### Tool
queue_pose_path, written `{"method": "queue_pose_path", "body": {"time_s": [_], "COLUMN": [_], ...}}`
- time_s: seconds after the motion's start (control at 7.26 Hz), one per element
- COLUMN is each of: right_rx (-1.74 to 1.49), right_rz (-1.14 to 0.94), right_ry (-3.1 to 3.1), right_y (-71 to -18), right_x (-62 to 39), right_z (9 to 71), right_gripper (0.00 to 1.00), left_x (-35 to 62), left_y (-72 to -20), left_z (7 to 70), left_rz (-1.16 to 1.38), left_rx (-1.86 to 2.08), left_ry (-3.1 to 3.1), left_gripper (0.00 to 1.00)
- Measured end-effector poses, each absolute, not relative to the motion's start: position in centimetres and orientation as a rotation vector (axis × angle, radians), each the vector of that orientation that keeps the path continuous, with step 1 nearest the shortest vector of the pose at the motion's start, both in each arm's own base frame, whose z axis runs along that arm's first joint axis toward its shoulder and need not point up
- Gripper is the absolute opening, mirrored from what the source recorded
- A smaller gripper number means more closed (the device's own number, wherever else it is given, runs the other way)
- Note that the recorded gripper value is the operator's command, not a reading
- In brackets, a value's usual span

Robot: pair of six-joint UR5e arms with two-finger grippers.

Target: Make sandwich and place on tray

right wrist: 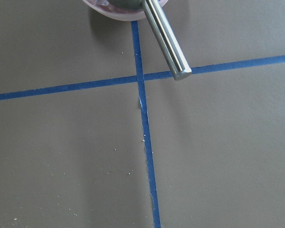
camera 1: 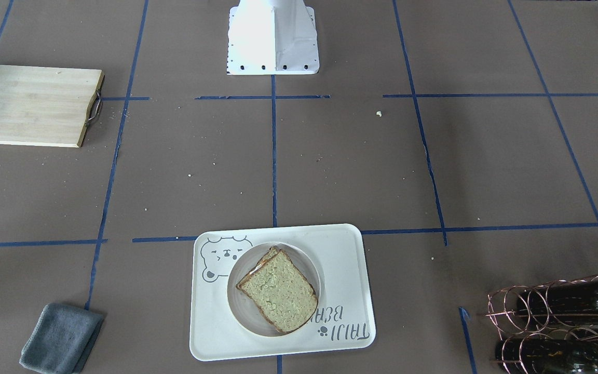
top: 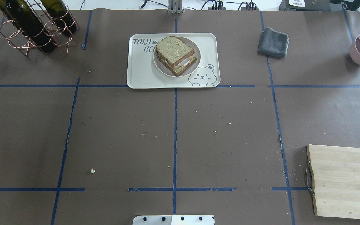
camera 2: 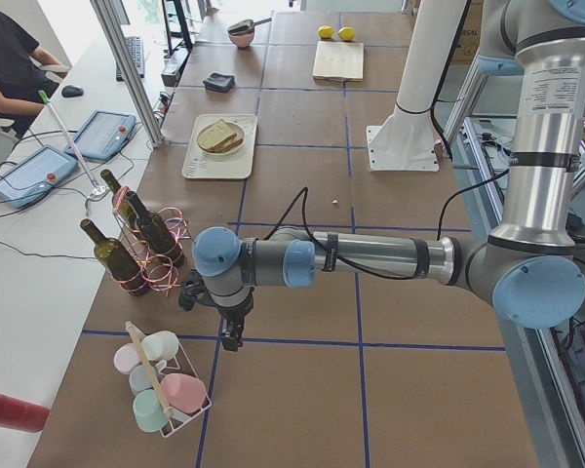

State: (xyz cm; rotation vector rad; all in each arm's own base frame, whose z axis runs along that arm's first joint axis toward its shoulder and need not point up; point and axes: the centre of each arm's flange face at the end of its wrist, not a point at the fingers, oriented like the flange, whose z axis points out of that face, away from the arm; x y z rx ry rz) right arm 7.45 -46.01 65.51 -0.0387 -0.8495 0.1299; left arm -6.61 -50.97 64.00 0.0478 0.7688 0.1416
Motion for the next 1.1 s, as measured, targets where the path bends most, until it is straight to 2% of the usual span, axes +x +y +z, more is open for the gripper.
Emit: {"method": "queue_pose_path", "body": {"time_s": [1.1], "right_rx": [-0.020], "right_rz": [0.130], "right_ry": [-0.853], "right_y": [-46.23], "right_x": [7.73], "right_z": [65.01], "right_gripper": [1.00], "left_x": [-6.60], "left_y": [-51.05], "left_z": [63.98], "left_rz": [0.142], "left_rx": [0.049], "left_ry": [0.769], "left_gripper": [1.00]}}
